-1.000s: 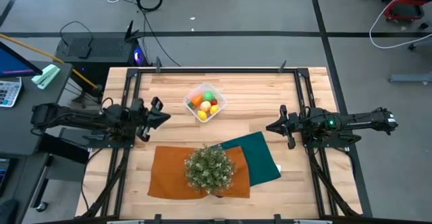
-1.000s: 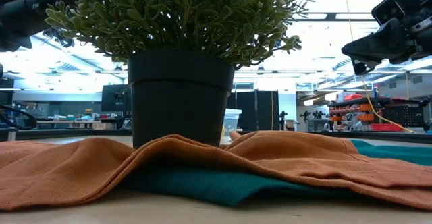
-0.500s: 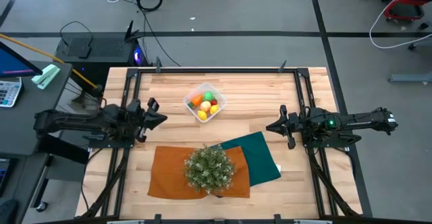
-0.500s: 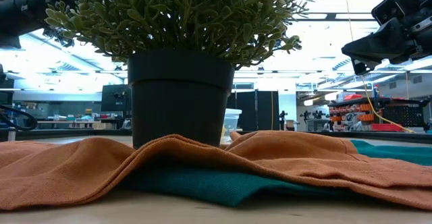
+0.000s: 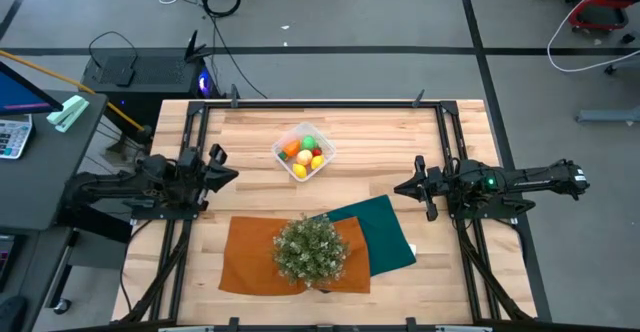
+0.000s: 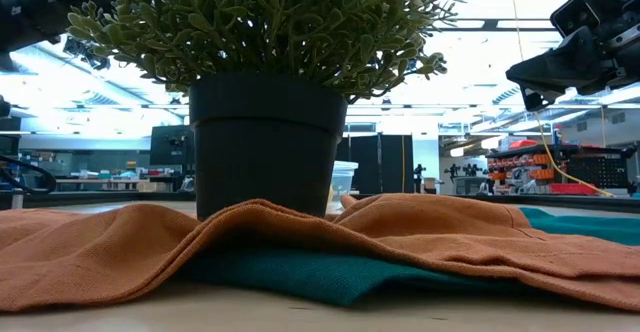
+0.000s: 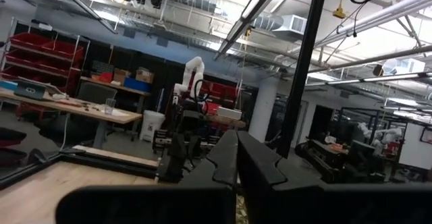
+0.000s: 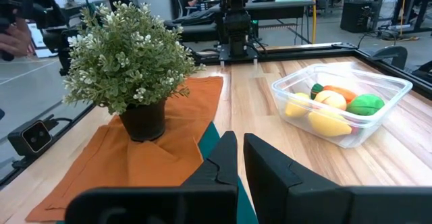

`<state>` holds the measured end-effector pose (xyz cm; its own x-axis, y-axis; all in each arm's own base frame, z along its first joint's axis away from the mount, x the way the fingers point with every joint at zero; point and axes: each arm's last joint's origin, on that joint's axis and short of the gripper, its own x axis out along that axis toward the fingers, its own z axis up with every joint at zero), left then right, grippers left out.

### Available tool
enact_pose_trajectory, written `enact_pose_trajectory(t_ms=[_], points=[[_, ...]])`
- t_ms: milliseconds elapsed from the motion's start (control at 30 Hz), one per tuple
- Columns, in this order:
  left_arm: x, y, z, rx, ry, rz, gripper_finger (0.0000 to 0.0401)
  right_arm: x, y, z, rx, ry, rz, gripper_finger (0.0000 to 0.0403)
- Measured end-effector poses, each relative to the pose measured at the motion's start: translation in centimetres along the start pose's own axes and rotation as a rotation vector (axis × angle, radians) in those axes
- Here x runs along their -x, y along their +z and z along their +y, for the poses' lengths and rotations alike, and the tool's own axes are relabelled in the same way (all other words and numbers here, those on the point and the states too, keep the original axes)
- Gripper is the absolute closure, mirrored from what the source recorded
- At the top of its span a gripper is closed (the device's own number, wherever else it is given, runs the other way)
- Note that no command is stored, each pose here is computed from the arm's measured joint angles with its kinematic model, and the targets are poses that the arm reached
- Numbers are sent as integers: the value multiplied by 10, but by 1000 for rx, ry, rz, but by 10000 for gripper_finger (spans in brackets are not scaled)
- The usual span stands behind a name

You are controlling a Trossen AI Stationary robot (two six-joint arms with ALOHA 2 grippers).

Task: Pick and placing Produce into tupperware
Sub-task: Return to Home Position

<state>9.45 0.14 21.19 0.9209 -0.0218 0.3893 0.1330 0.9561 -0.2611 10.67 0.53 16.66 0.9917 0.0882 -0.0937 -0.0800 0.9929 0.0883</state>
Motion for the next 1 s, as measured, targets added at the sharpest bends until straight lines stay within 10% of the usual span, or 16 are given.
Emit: enact_pose_trajectory(t_ms=[1000], points=[[11,-26,8,1,94,286,386,0,0,0,0,0,0,403]])
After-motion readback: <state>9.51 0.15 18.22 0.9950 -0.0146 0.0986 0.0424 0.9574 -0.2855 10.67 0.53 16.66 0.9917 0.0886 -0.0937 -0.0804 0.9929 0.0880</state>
